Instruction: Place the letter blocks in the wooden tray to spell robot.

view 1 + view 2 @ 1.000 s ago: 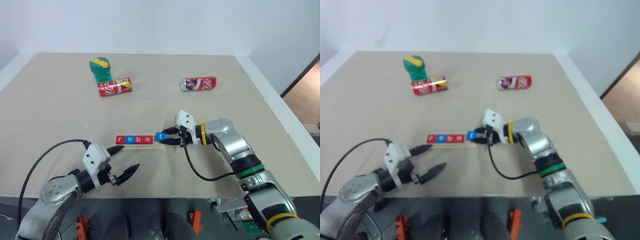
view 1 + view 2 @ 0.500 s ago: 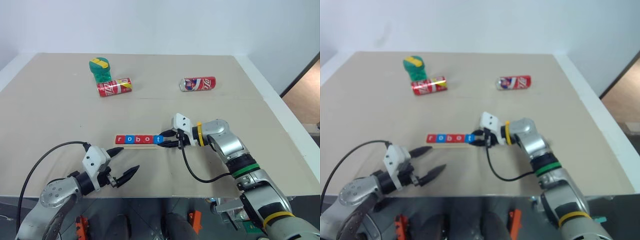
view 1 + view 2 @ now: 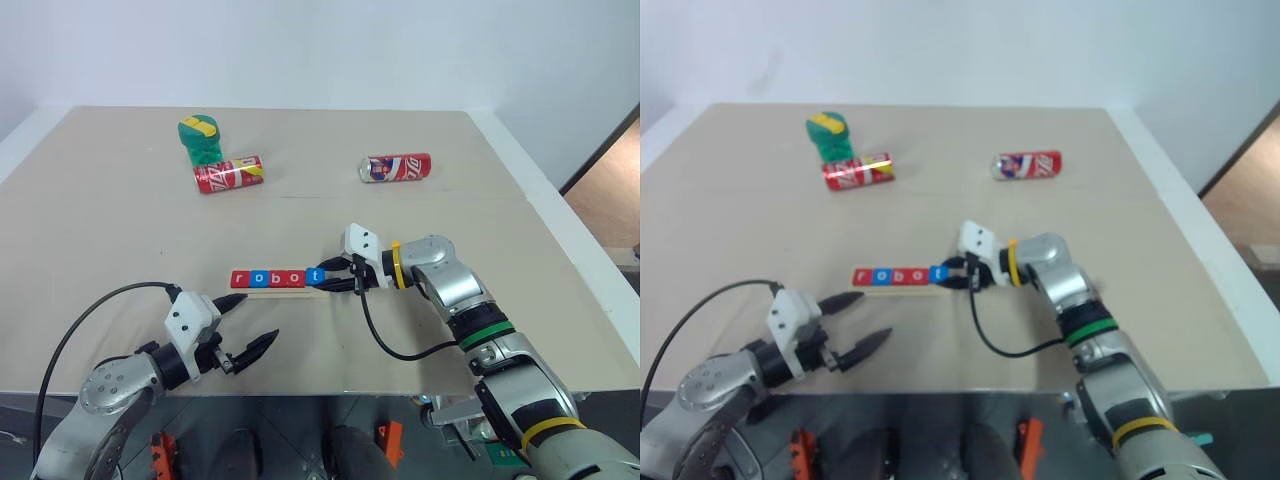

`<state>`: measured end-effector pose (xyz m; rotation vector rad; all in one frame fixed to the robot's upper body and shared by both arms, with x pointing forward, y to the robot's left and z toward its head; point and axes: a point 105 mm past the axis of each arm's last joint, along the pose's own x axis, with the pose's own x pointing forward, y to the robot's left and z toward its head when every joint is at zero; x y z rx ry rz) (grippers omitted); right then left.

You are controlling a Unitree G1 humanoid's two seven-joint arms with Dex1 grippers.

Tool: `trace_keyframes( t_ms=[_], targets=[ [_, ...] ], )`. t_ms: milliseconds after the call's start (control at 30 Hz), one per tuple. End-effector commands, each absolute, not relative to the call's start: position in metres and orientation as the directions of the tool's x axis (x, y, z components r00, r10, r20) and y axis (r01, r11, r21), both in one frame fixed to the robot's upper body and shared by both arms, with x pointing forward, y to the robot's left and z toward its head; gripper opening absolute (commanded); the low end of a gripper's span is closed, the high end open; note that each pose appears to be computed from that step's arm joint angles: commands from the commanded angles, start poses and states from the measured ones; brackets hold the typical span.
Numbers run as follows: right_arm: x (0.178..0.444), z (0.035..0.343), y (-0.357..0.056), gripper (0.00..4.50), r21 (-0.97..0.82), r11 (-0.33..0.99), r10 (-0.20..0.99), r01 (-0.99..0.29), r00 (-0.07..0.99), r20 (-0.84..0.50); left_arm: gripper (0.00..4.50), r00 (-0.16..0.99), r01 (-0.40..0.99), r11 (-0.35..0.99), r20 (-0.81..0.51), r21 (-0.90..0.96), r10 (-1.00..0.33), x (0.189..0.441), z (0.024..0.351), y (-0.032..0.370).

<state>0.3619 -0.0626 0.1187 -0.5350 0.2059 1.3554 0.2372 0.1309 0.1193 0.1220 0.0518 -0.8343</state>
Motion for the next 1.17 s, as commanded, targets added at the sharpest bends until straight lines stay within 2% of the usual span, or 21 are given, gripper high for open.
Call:
trace_keyframes(
  t_ms=[33, 100, 167, 233, 333, 367, 400, 433, 500, 533, 667, 767, 900, 967, 1033, 1167],
  targets=[
    [0.364, 0.132, -0.061, 1.69, -0.256, 0.114, 0.885, -0.960, 0.215, -0.412, 4.50, 0.674, 0.737, 0.664, -0.065, 0.126, -0.736, 0.238, 0.129, 0.131],
    [0.363, 0.134, -0.059, 1.69, -0.234, 0.112, 0.891, -0.966, 0.202, -0.408, 4.50, 0.676, 0.735, 0.667, -0.053, 0.124, -0.735, 0.240, 0.131, 0.131],
    [0.366, 0.136, -0.059, 2.25, -0.231, 0.133, 0.889, -0.964, 0.219, -0.403, 4.50, 0.696, 0.715, 0.689, -0.032, 0.116, -0.717, 0.243, 0.135, 0.134],
    [0.367, 0.136, -0.060, 2.60, -0.234, 0.141, 0.885, -0.962, 0.229, -0.407, 4.50, 0.713, 0.698, 0.708, -0.013, 0.104, -0.701, 0.246, 0.137, 0.136],
    [0.367, 0.136, -0.062, 2.60, -0.231, 0.149, 0.883, -0.962, 0.234, -0.407, 4.50, 0.723, 0.688, 0.720, 0.001, 0.091, -0.691, 0.248, 0.139, 0.137],
    [0.367, 0.135, -0.063, 2.73, -0.229, 0.149, 0.882, -0.962, 0.234, -0.408, 4.50, 0.721, 0.691, 0.718, 0.000, 0.088, -0.693, 0.248, 0.138, 0.136],
    [0.367, 0.135, -0.063, 3.11, -0.229, 0.149, 0.881, -0.962, 0.235, -0.410, 4.50, 0.719, 0.693, 0.716, 0.000, 0.086, -0.695, 0.248, 0.138, 0.136],
    [0.367, 0.134, -0.064, 3.25, -0.230, 0.149, 0.881, -0.962, 0.235, -0.411, 4.50, 0.717, 0.694, 0.715, -0.001, 0.085, -0.697, 0.247, 0.138, 0.135],
    [0.368, 0.138, -0.065, 4.24, -0.232, 0.163, 0.884, -0.959, 0.247, -0.397, 4.50, 0.714, 0.698, 0.711, -0.005, 0.085, -0.700, 0.246, 0.137, 0.134],
    [0.369, 0.144, -0.066, 4.42, -0.232, 0.182, 0.889, -0.956, 0.260, -0.378, 4.50, 0.711, 0.701, 0.708, -0.009, 0.086, -0.703, 0.245, 0.136, 0.134],
    [0.368, 0.170, -0.074, 4.48, -0.178, 0.287, 0.906, -0.941, 0.327, -0.268, 4.50, 0.707, 0.706, 0.703, -0.024, 0.086, -0.707, 0.240, 0.133, 0.136],
    [0.358, 0.170, -0.081, 4.48, -0.118, 0.364, 0.898, -0.924, 0.382, -0.218, 4.50, 0.697, 0.717, 0.695, -0.027, 0.058, -0.717, 0.236, 0.133, 0.136],
    [0.359, 0.168, -0.105, 4.48, -0.055, 0.535, 0.830, -0.843, 0.536, -0.156, 4.50, 0.732, 0.682, 0.731, -0.019, 0.018, -0.681, 0.238, 0.133, 0.145],
    [0.360, 0.164, -0.138, 4.48, -0.027, 0.637, 0.762, -0.771, 0.634, -0.131, 4.50, 0.796, 0.605, 0.795, -0.024, 0.054, -0.604, 0.248, 0.135, 0.167],
    [0.357, 0.161, -0.162, 4.48, -0.031, 0.677, 0.727, -0.736, 0.674, -0.129, 4.50, 0.840, 0.543, 0.833, -0.046, 0.106, -0.541, 0.256, 0.136, 0.189],
    [0.351, 0.166, -0.191, 4.48, -0.148, 0.611, 0.755, -0.778, 0.629, -0.186, 4.50, 0.899, 0.439, 0.874, -0.088, 0.207, -0.430, 0.281, 0.150, 0.260]
  ],
)
